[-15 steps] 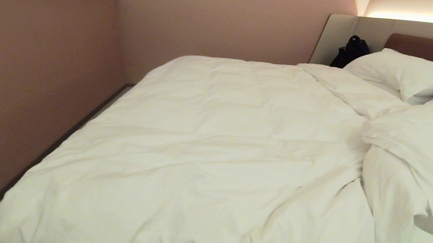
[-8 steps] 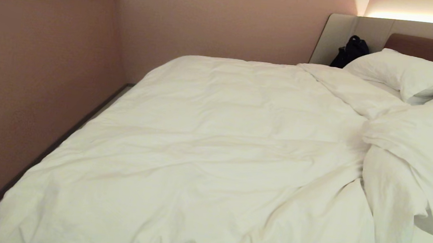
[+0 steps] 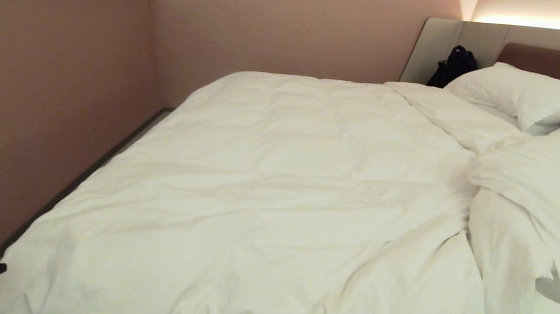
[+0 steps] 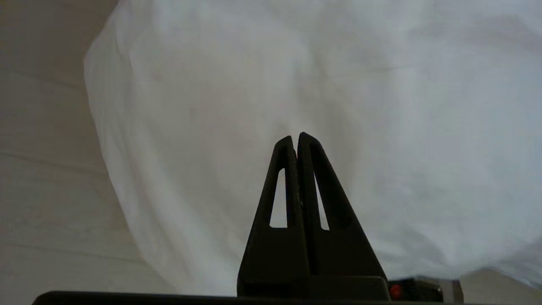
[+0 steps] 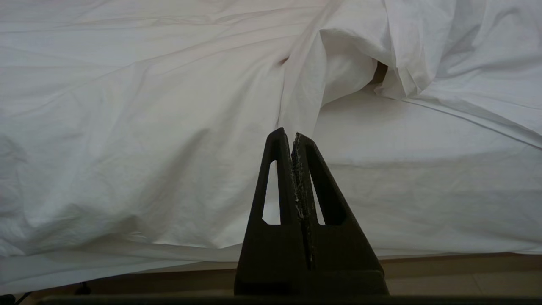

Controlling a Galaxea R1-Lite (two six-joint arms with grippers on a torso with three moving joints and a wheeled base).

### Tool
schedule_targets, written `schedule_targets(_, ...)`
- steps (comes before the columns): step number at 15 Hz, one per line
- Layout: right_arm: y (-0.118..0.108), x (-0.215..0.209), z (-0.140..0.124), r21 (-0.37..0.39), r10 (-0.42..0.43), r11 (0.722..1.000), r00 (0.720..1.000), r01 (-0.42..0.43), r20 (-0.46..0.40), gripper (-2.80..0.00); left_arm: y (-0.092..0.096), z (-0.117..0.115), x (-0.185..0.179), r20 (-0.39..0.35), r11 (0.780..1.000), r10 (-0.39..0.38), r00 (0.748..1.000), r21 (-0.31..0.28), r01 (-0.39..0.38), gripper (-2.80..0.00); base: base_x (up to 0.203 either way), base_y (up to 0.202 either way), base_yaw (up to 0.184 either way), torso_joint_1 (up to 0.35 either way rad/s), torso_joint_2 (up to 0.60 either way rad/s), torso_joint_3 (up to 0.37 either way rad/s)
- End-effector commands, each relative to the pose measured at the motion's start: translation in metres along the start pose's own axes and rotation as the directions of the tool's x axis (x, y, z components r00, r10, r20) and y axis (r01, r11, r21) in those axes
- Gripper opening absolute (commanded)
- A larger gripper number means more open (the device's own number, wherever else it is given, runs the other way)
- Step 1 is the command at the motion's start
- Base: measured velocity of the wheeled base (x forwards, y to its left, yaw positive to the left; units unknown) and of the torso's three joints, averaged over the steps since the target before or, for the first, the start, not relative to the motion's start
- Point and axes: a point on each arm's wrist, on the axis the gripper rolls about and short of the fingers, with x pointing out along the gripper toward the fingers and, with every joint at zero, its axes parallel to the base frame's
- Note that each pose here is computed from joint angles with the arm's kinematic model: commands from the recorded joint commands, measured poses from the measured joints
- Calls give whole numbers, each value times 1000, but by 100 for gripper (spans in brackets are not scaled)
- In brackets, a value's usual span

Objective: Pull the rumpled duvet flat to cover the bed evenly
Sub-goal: Flatten the corners of the folded blanket

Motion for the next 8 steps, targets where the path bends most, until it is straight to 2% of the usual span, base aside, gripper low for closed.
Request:
schedule_targets(1,0,0,0,0,0,1000,1000,0,-1,-280,22,-7,41,-126,998,3,992,-62,-11,-280,0,0,0,0,0,0)
schedule_targets(4,0,0,0,0,0,1000,1000,0,-1,-280,40,-25,78,-132,998,34,991,-46,-41,-280,0,0,0,0,0,0)
schedule_targets(6,0,0,0,0,0,1000,1000,0,-1,-280,47,-45,95,-86,999,45,995,17,-44,-280,0,0,0,0,0,0)
schedule_targets(8,0,0,0,0,0,1000,1000,0,-1,-280,51,-66,106,-77,996,50,996,81,-43,-280,0,0,0,0,0,0)
